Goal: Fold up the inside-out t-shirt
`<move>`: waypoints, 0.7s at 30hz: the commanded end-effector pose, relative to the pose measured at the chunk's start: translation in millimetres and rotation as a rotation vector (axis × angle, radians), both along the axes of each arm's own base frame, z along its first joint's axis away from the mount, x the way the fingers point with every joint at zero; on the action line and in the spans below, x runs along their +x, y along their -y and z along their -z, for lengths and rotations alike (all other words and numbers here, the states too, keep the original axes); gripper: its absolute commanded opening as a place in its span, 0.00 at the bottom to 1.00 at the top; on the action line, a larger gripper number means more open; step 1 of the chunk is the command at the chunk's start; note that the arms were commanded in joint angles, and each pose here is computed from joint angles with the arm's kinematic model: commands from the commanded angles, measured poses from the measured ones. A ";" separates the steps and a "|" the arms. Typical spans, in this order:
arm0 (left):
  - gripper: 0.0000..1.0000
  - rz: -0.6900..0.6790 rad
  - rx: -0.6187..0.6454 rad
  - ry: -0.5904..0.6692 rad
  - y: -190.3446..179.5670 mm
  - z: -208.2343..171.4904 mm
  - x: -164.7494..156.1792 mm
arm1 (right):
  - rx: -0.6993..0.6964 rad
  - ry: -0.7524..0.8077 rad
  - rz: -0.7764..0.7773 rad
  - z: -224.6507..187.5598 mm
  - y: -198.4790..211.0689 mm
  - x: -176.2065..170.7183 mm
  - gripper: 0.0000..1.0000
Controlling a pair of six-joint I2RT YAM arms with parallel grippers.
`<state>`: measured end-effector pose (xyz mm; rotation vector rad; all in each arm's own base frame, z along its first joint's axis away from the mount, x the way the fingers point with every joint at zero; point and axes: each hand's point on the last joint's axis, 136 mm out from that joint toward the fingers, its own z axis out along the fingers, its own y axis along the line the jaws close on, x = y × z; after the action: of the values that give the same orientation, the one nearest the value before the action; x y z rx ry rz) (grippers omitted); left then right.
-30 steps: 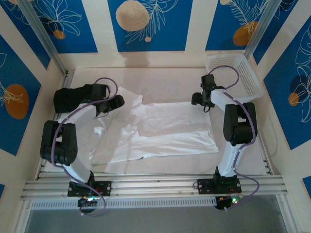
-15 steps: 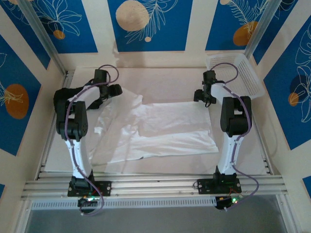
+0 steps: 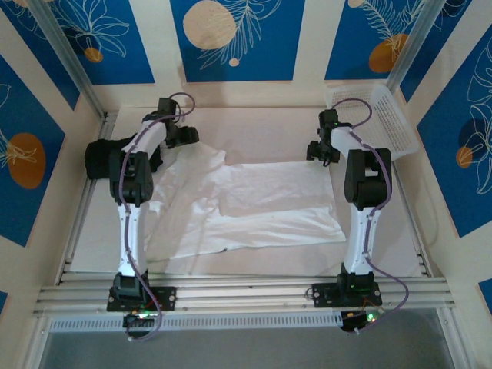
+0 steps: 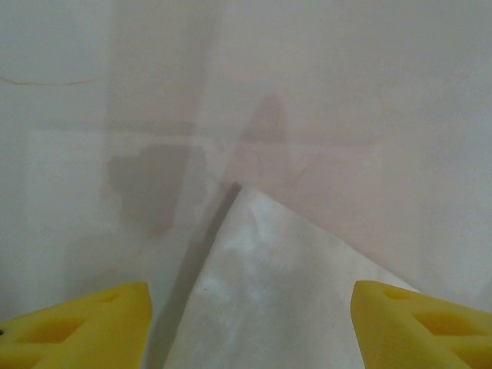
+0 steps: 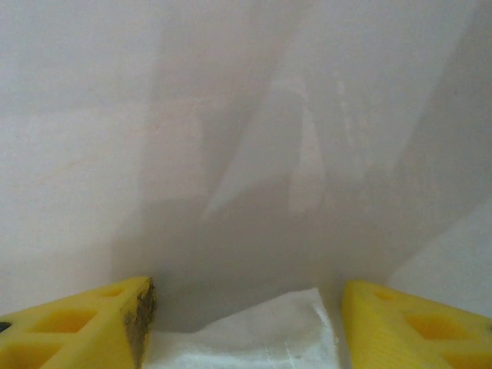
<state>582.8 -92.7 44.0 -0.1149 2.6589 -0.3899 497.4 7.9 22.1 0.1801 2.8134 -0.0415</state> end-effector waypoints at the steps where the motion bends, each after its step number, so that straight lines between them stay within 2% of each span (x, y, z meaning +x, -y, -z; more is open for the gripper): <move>1: 0.68 0.051 -0.014 -0.074 9.1 14.1 -7.8 | 0.012 -0.070 -0.017 14.0 -1.6 -7.6 0.60; 4: 0.66 0.063 -0.019 -0.086 13.0 19.5 -3.8 | 0.013 -0.079 -0.019 15.8 -1.9 -7.6 0.51; 7: 0.59 0.081 -0.036 -0.096 20.7 25.4 -3.2 | 0.011 -0.080 -0.017 16.8 -0.8 -8.2 0.42; 12: 0.39 0.095 -0.066 -0.080 29.4 25.3 1.0 | 0.012 -0.078 -0.017 15.6 -0.2 -7.6 0.29; 17: 0.07 0.097 -0.056 -0.035 26.6 7.1 9.2 | -0.002 -0.032 -0.023 0.3 0.7 -2.6 0.15; 21: 0.00 0.090 -0.039 0.019 18.3 -27.1 11.4 | -0.030 0.052 -0.054 -25.2 -1.2 3.0 0.07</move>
<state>594.5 -110.7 35.6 -0.0369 2.6849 -0.4609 501.0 12.4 23.8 0.1293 2.8132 -0.0340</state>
